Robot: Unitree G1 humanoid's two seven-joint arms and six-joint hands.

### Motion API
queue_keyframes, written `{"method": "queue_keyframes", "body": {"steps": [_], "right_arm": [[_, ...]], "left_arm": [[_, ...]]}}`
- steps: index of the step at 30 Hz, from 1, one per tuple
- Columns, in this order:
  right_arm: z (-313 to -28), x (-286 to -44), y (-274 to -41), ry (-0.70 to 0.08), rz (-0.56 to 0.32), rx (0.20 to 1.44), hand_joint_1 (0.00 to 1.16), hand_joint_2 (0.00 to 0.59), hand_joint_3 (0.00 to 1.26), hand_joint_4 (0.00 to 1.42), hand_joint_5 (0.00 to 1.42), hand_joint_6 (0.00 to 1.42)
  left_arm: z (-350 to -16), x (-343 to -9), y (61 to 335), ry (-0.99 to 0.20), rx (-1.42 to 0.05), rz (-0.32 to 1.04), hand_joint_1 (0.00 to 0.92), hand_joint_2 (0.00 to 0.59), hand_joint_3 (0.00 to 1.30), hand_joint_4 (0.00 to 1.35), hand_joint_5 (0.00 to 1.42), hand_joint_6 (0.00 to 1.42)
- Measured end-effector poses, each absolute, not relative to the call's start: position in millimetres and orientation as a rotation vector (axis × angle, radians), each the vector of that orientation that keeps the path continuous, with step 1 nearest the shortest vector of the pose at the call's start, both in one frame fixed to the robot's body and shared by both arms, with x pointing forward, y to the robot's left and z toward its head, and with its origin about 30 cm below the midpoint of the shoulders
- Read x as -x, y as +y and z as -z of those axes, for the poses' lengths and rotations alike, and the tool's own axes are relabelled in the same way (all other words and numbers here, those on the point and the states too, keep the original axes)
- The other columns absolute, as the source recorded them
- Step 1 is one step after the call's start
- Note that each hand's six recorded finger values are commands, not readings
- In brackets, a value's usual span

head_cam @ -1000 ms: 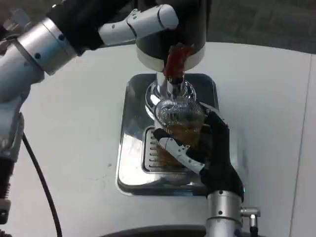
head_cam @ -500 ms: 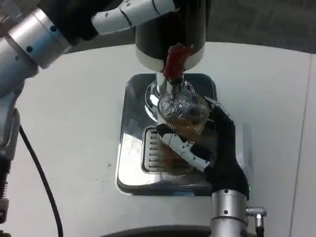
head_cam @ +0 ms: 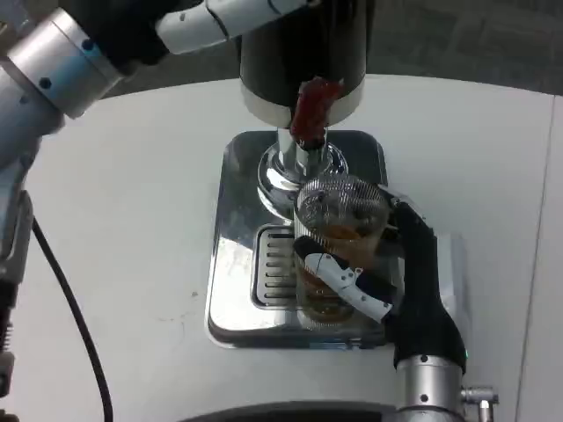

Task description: Grasp the cup under the faucet to collect the drink, then remove the cup.

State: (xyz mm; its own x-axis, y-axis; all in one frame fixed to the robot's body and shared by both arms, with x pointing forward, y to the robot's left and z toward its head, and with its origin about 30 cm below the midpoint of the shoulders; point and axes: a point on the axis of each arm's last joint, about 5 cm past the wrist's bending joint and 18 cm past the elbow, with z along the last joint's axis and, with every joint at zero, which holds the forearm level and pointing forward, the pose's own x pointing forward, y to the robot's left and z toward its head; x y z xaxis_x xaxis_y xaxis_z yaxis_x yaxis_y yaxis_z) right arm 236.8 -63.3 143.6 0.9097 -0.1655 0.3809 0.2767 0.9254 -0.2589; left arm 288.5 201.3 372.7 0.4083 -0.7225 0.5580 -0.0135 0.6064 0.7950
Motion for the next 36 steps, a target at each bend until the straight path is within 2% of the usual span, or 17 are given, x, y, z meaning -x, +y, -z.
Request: {"method": "queue_keyframes", "body": {"steps": [8, 17, 27, 36], "right_arm": [[-136, -225, -73, -0.335, 0.232, 0.324, 0.8, 0.24, 0.64, 0.75, 0.73, 0.49], [-142, -212, -83, -0.359, 0.262, 0.293, 0.81, 0.233, 0.67, 0.78, 0.76, 0.49], [-139, -196, -92, -0.337, 0.264, 0.299, 0.81, 0.232, 0.7, 0.79, 0.78, 0.49], [-142, -190, -96, -0.344, 0.249, 0.298, 0.85, 0.228, 0.7, 0.78, 0.78, 0.49]], "left_arm": [[-374, -287, 202, -1.073, -0.82, 0.508, 0.0, 0.159, 0.26, 0.25, 0.34, 0.3], [-374, -281, 214, -1.088, -0.803, 0.454, 0.0, 0.159, 0.26, 0.25, 0.34, 0.3], [-354, -256, 258, -0.987, -0.737, 0.275, 0.0, 0.159, 0.27, 0.26, 0.35, 0.31], [-331, -223, 289, -0.89, -0.759, 0.14, 0.0, 0.162, 0.27, 0.27, 0.35, 0.31]]}}
